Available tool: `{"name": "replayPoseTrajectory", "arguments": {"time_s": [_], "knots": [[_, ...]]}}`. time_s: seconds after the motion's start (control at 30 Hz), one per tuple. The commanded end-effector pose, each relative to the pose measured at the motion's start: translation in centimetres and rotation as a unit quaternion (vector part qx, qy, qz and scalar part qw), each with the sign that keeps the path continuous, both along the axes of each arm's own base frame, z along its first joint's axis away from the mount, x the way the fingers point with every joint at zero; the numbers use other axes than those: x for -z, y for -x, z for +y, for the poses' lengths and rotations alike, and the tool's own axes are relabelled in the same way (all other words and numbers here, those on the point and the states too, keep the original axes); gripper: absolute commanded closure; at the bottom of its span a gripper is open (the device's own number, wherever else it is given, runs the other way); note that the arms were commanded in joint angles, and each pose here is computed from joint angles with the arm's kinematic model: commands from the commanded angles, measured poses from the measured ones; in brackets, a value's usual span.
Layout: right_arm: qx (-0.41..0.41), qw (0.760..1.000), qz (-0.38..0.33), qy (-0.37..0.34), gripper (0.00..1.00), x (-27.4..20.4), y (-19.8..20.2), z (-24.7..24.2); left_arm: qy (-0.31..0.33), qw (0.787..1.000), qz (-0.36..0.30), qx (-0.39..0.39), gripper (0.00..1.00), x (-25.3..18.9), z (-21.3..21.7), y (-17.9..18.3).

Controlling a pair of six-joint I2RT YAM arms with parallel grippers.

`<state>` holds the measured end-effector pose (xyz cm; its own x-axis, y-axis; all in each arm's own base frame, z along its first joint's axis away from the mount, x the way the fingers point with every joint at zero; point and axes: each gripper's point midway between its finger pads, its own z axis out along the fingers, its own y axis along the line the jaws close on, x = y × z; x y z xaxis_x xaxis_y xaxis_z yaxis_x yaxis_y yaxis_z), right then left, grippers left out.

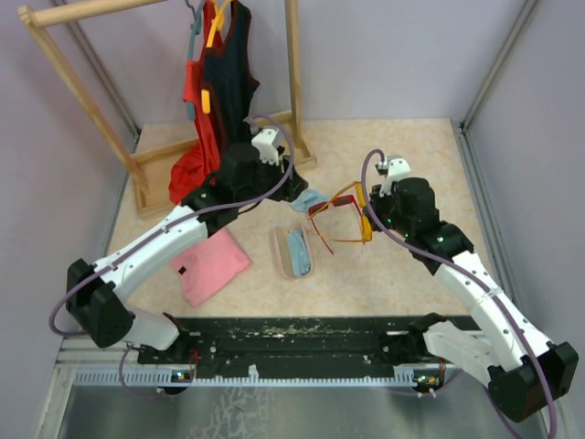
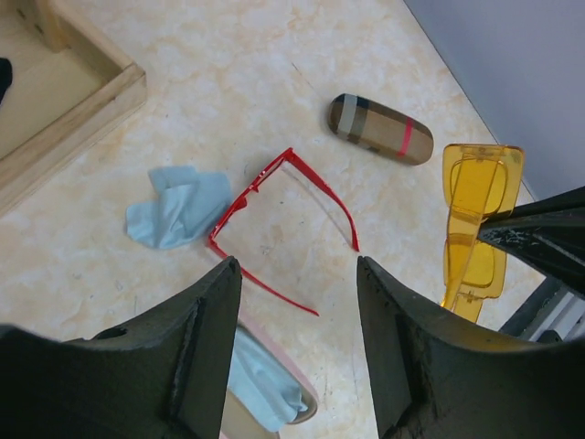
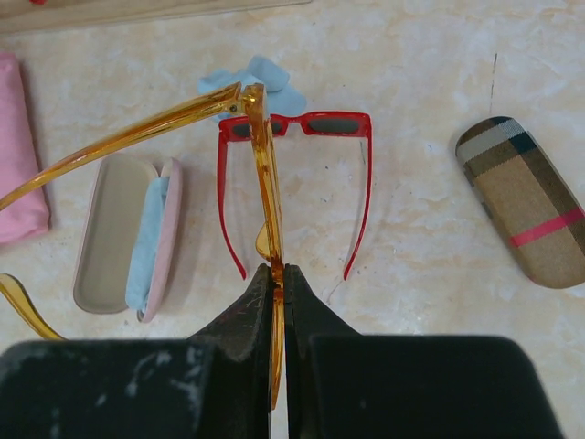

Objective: Organize the sunglasses
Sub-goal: Pick up the sunglasses from the center of the board, then fold the sunglasses.

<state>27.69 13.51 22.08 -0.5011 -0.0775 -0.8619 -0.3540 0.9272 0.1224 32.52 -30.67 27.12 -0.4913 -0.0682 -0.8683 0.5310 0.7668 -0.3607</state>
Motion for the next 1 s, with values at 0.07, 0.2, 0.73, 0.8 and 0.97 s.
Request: {"name": "replayPoseTrajectory", "arguments": {"time_s": [0.07, 0.2, 0.73, 0.8, 0.97], "knots": [[0.052, 0.997, -0.046, -0.044, 1.00, -2.3, -1.1, -0.7, -0.039, 0.998, -0.033, -0.022, 0.42, -0.3, -3.2, -1.3], [0.057, 0.997, -0.036, -0.045, 1.00, -2.0, -1.3, -0.6, -0.061, 0.997, -0.040, -0.025, 0.43, 0.5, -5.3, -1.2], [0.050, 0.991, -0.024, -0.121, 1.00, -3.0, -2.3, 1.9, -0.105, 0.993, -0.043, -0.014, 0.43, 3.7, -11.1, 0.5], [0.045, 0.990, -0.021, -0.130, 1.00, -3.1, -2.2, 2.3, -0.111, 0.993, -0.039, -0.011, 0.43, 4.4, -11.5, 0.7], [0.038, 0.988, -0.014, -0.146, 1.00, -3.0, -2.1, 3.0, -0.120, 0.992, -0.032, -0.005, 0.43, 5.4, -12.1, 1.1]]}}
